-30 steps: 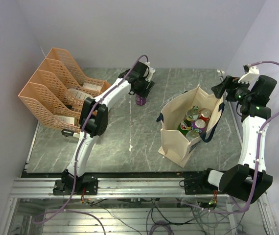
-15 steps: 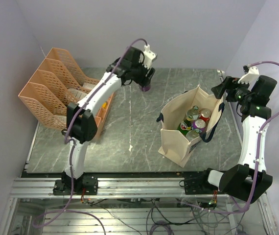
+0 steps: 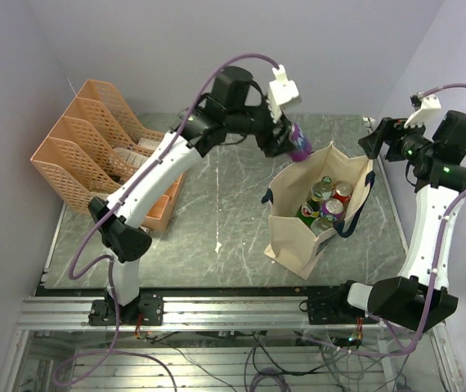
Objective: Place the beverage into the canvas bag
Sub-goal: Place the drink in the canvas bag.
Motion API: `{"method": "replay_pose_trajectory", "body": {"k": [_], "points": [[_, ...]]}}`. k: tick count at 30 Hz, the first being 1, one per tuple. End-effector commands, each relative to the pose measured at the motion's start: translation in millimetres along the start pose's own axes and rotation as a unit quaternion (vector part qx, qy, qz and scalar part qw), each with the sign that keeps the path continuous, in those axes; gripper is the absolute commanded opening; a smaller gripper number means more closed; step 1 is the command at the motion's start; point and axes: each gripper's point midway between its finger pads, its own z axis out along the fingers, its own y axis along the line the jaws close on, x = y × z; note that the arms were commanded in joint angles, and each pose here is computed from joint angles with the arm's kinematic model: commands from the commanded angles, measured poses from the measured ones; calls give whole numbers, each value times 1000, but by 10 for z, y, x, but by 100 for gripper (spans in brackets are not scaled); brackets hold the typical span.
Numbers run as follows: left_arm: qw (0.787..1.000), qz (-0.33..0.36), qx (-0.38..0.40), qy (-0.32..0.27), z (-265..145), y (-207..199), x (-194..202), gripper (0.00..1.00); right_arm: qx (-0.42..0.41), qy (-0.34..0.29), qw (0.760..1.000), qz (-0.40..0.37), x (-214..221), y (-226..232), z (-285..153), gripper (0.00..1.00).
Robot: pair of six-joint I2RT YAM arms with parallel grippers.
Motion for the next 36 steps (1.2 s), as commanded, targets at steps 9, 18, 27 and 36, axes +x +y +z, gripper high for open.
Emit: {"method": "replay_pose_trajectory", "body": {"k": [9, 18, 27, 36], "points": [[974, 50, 220, 4, 377, -1390, -24, 7, -39, 36, 998, 20, 128, 242, -153, 80], [977, 42, 206, 46, 688, -1367, 293, 7, -35, 26, 999, 18, 98, 437, -420, 80], [972, 19, 213, 96, 995, -1522, 711, 7, -23, 24, 999, -22, 4, 573, -711, 80], [953, 44, 244, 173, 913, -1857, 1105, 7, -20, 32, 999, -20, 123, 619, -776, 82]]}}
